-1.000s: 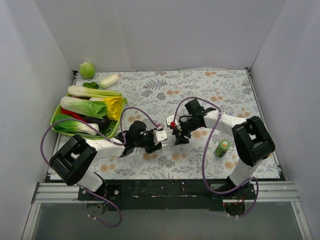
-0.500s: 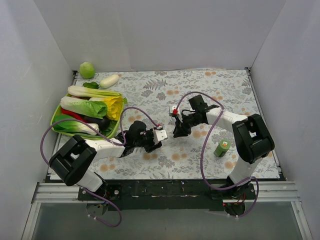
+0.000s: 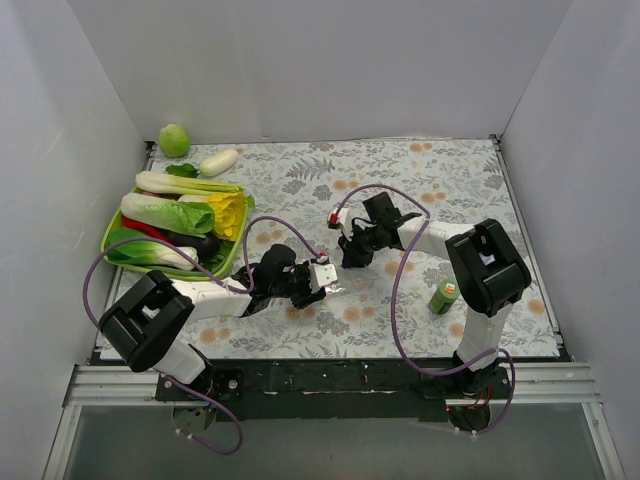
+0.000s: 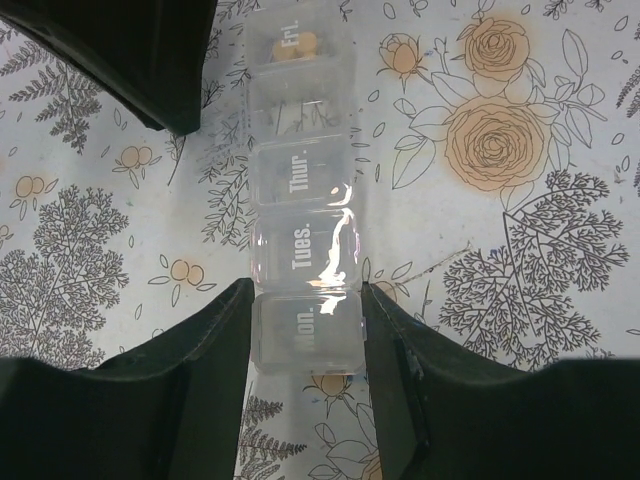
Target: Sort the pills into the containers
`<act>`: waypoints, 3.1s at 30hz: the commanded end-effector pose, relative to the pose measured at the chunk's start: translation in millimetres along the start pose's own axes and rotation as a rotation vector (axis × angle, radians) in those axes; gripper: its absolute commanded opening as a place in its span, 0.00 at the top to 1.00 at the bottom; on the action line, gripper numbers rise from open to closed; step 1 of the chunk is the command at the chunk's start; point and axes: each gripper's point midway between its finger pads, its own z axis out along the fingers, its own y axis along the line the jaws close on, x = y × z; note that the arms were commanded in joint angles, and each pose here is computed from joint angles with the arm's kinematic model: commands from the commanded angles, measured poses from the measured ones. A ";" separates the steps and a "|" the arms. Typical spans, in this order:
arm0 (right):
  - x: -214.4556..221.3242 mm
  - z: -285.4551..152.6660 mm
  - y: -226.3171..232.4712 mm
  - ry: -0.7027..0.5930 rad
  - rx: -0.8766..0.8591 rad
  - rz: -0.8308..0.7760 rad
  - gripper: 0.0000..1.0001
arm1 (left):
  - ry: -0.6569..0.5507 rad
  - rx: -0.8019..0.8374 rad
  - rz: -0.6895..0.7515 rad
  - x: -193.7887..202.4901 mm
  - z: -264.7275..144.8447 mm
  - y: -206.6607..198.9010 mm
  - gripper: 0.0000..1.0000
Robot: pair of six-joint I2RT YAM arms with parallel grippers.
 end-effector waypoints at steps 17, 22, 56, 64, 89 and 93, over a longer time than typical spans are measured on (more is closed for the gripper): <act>-81.6 -93.2 8.0 -0.230 0.031 -0.201 0.36 | 0.031 -0.057 -0.019 1.2 0.4 11.2 0.87; -60.8 -114.4 -6.3 -0.230 0.065 -0.179 0.31 | 0.032 -0.091 -0.051 -2.2 1.0 18.2 0.60; 48.0 -235.7 -1.1 -0.005 0.540 0.121 0.19 | -0.322 -0.288 -0.678 -100.7 -98.0 21.5 0.02; 12.8 -215.7 -31.4 -0.130 0.461 0.147 0.21 | -0.363 -0.298 -0.708 -106.0 -106.9 21.0 0.02; -20.3 -118.2 -108.2 0.040 0.412 0.130 0.42 | -0.377 -0.378 -0.857 -83.1 -121.5 17.4 0.02; -22.2 -111.4 -97.3 0.060 0.377 0.091 0.68 | -0.375 -0.358 -0.848 -85.5 -118.9 15.6 0.02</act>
